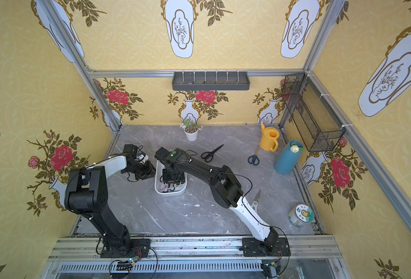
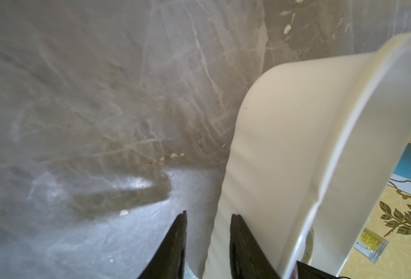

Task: Put the scissors into the storage box
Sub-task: Place the scissors in the storage box, then pick up the scissors from the center of the board.

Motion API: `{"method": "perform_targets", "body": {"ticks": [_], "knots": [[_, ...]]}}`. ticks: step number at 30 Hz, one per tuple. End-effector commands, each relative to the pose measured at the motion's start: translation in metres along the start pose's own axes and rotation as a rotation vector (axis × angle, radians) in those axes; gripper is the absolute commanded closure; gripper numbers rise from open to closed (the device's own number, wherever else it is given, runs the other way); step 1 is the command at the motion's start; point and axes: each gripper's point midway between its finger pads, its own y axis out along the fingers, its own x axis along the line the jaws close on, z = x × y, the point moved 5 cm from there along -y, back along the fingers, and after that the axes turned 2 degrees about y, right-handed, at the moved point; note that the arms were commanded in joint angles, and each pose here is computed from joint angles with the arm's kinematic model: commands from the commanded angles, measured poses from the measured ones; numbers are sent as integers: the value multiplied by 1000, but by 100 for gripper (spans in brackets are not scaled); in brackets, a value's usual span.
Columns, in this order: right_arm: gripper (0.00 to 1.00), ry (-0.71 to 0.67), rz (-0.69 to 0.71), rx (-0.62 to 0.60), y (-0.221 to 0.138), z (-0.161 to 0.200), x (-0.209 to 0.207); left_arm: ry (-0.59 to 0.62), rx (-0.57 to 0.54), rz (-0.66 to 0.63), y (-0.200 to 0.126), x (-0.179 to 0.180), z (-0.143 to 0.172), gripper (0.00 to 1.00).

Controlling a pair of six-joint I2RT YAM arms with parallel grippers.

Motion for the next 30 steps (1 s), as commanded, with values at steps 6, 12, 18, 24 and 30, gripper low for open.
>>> {"method": "perform_targets", "body": {"ticks": [6,12,18,24,30], "knots": [[65,20,-29,-219,-90,-22,-2,57,-36,-23,-13,-6,-2,60],[62,232,42,-373,-161,2,-70,155,-113,-61,-50,-16,10,58],[61,584,310,-312,-180,99,-185,257,-139,-60,-83,-31,34,58],[57,831,310,-300,-169,163,-238,357,-132,-59,-93,-50,60,58],[57,782,250,-324,-163,96,-299,427,-154,-84,-94,-57,66,58]]}}
